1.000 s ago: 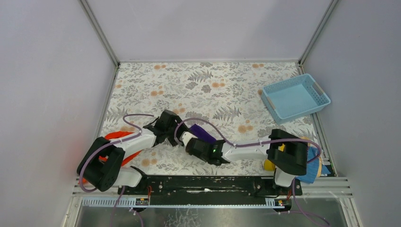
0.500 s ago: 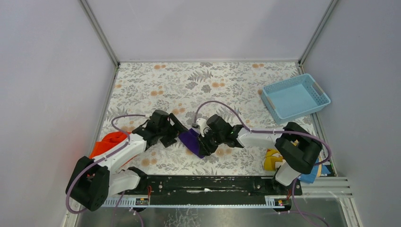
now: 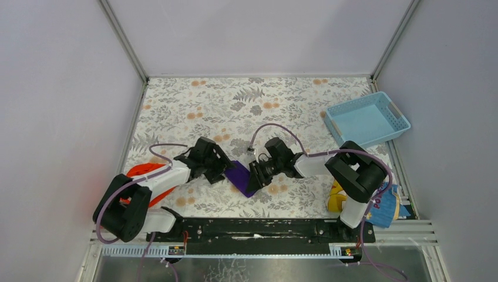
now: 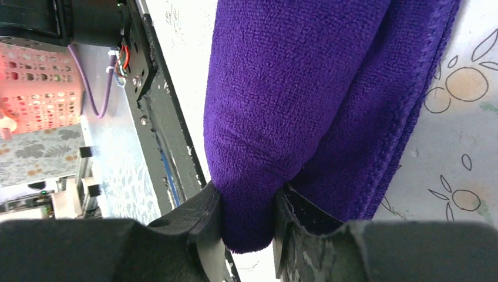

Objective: Roll the towels
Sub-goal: Roll the towel at the center of the board.

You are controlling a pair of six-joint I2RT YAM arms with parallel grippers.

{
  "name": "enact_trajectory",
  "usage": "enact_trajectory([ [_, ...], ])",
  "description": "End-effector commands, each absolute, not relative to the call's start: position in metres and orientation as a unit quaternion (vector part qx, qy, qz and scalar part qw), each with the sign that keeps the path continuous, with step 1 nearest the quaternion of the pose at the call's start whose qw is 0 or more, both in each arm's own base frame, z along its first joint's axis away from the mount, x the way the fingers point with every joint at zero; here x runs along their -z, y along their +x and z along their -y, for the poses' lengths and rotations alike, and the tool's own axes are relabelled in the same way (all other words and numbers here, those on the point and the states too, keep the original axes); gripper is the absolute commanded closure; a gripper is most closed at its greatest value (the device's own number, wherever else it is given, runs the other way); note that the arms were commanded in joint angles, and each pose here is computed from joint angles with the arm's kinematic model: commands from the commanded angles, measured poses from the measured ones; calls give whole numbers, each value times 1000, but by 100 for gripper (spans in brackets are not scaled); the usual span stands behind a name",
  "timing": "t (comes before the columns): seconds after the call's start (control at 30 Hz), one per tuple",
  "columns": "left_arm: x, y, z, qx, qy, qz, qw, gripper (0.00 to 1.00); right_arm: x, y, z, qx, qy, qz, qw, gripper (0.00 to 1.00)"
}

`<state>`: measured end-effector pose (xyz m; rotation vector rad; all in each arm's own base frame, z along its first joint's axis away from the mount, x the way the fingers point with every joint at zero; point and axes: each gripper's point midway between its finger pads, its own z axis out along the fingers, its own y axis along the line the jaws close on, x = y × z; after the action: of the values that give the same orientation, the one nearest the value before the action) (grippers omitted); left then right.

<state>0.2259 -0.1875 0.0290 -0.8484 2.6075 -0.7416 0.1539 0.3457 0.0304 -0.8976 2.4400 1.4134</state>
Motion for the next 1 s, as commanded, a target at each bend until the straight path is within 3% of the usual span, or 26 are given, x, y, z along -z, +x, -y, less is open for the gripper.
enact_trajectory([
  [0.0, -22, 237, 195, 250, -282, -913, 156, 33, -18, 154, -342, -478, -269, -834, 65, 79],
  [0.13, -7, 233, 191, 226, -282, -921, 145, 42, -17, 162, -336, -456, -256, -849, 83, 72],
  [0.27, 8, 224, 183, 203, -286, -927, 136, 48, -34, 178, -328, -410, -265, -862, 137, 47],
  [0.43, 16, 218, 180, 191, -283, -931, 126, 52, -65, 192, -317, -310, -308, -870, 228, 29],
  [0.73, 19, 216, 182, 172, -269, -940, 118, 52, -115, 196, -321, -102, -411, -820, 385, 23],
  [0.97, 19, 215, 183, 170, -267, -941, 117, 52, -102, 185, -346, -21, -466, -788, 401, 21],
])
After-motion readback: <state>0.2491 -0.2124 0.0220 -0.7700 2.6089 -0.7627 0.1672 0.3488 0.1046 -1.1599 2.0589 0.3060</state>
